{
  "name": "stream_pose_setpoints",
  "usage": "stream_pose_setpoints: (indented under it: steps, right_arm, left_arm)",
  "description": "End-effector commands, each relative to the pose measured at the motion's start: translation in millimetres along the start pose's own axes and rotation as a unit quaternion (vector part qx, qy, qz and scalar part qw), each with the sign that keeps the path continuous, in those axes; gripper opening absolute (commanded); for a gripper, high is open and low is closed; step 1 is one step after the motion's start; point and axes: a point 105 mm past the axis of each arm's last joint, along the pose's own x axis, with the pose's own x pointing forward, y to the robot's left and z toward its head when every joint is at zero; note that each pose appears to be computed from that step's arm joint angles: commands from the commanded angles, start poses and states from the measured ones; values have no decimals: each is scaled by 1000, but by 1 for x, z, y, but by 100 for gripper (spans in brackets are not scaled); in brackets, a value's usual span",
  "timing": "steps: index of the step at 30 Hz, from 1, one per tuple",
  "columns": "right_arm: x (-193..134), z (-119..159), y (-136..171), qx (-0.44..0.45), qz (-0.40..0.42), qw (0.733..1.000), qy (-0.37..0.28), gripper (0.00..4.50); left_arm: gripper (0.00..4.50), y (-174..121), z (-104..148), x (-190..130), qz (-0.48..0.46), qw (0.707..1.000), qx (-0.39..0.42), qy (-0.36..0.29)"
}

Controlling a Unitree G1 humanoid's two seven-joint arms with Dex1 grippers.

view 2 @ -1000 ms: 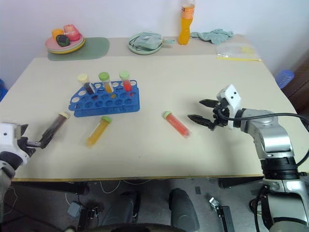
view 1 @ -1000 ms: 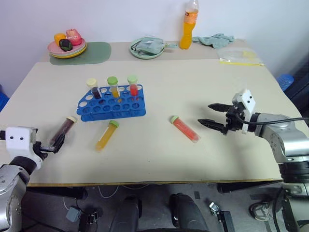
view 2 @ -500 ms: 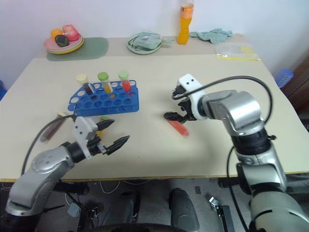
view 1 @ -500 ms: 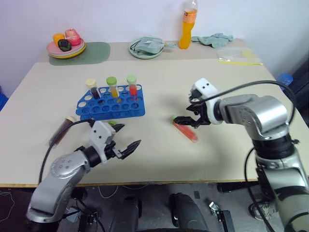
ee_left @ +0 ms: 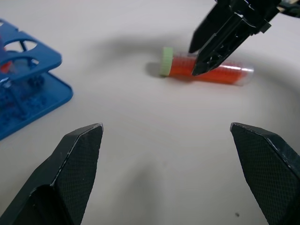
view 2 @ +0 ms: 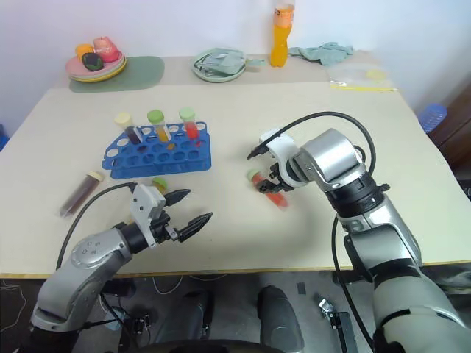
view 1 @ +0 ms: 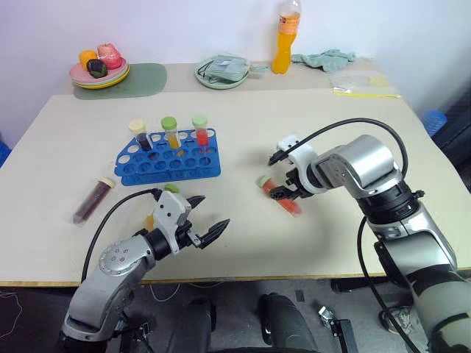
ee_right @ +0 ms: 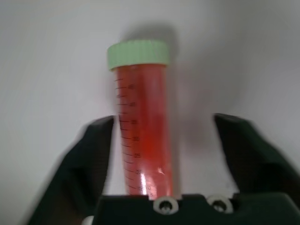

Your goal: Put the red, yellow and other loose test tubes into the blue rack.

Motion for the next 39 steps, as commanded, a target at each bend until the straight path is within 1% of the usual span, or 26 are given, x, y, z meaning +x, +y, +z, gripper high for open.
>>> stream_pose_setpoints:
  steps: [1, 2, 3, 4, 5, 6, 7, 9, 11, 12, 14, 15, 17, 19, 22, 24, 32, 36, 39]
  right_arm:
    - [-9, 12, 8, -25, 13, 1000, -10, 160]
    - [-10, 12, 9, -30, 16, 999, -10, 108]
    - [-12, 14, 13, -36, 26, 999, -16, 75]
    - [-14, 16, 17, -43, 36, 998, -23, 75]
    - [-17, 21, 25, -51, 55, 996, -45, 75]
    - [-21, 29, 33, -66, 74, 992, -81, 75]
    - [-27, 43, 41, -98, 84, 980, -150, 75]
    - [-44, 68, 55, -158, 91, 940, -289, 75]
    - [-59, 83, 70, -202, 91, 887, -405, 75]
    - [-64, 87, 79, -210, 101, 863, -449, 75]
    - [-65, 94, 90, -176, 132, 833, -508, 75]
    - [-64, 97, 93, -158, 143, 826, -522, 75]
    - [-54, 118, 104, -107, 149, 803, -568, 75]
    - [-44, 137, 115, -75, 149, 789, -592, 75]
    - [-28, 153, 122, -60, 130, 788, -599, 75]
    - [-17, 158, 124, -52, 118, 791, -599, 75]
    - [2, 164, 121, -38, 96, 792, -602, 75]
    - [12, 163, 118, -38, 82, 796, -599, 75]
    - [14, 165, 120, -37, 85, 795, -599, 75]
  left_arm:
    - [450, -4, 13, -1, 0, 999, 24, -23]
    - [450, -4, 13, -1, 0, 999, 24, -23]
    - [450, -3, 14, -1, 3, 999, 24, -23]
    - [450, -2, 14, -2, 5, 999, 24, -24]
    - [450, -1, 14, -2, 9, 999, 24, -24]
    - [450, 0, 14, -2, 12, 999, 25, -23]
    - [450, 2, 14, -3, 17, 999, 25, -22]
    - [450, 6, 13, -5, 31, 999, 24, -22]
    - [450, 13, 12, -9, 54, 998, 17, -24]
    - [450, 18, 10, -12, 68, 997, 13, -25]
    - [450, 29, 9, -18, 98, 995, 17, -28]
    - [450, 33, 9, -20, 108, 994, 20, -30]
    - [450, 53, 9, -27, 166, 985, 22, -43]
    - [450, 64, 7, -33, 199, 979, 30, -42]
    - [450, 69, 6, -38, 215, 975, 36, -40]
    - [450, 71, 5, -40, 220, 974, 38, -40]
    - [450, 74, -1, -48, 233, 971, 33, -41]
    - [450, 74, -6, -47, 232, 971, 31, -42]
    - [450, 72, -5, -44, 230, 972, 30, -44]
